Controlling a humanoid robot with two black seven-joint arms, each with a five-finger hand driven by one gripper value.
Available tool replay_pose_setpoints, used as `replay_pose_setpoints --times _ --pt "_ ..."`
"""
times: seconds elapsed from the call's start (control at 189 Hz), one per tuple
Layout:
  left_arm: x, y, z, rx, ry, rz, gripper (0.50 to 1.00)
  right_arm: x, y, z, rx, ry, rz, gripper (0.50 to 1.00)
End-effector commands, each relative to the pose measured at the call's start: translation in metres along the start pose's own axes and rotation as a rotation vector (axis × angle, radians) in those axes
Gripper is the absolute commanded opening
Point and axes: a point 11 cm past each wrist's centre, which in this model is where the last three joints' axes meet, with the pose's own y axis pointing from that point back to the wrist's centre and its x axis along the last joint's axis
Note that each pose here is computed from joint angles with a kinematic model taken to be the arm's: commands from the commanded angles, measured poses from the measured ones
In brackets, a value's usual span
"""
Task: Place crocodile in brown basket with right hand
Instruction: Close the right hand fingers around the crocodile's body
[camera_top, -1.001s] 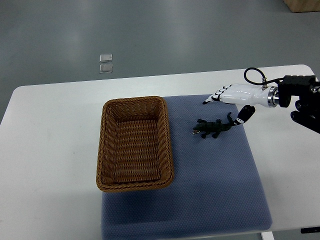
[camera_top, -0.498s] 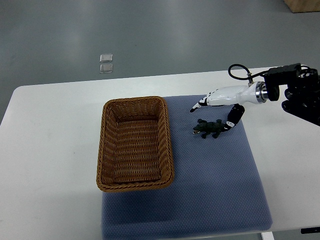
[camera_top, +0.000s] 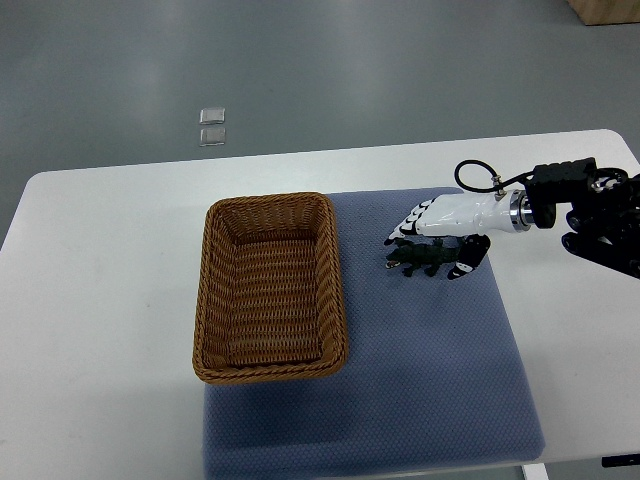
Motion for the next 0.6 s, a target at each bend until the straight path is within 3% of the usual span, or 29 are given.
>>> replay_pose_setpoints --times 0.0,0.593 --pt "0.001 0.000 0.000 0.000 0.000 0.001 1.000 -0.002 0.001 0.003 -0.012 -0.003 -0.002 0.926" --pt "0.000 0.000 0.000 0.000 0.000 0.000 1.000 -0.008 -0.011 0.002 -0.016 -0.006 -0.009 0.926"
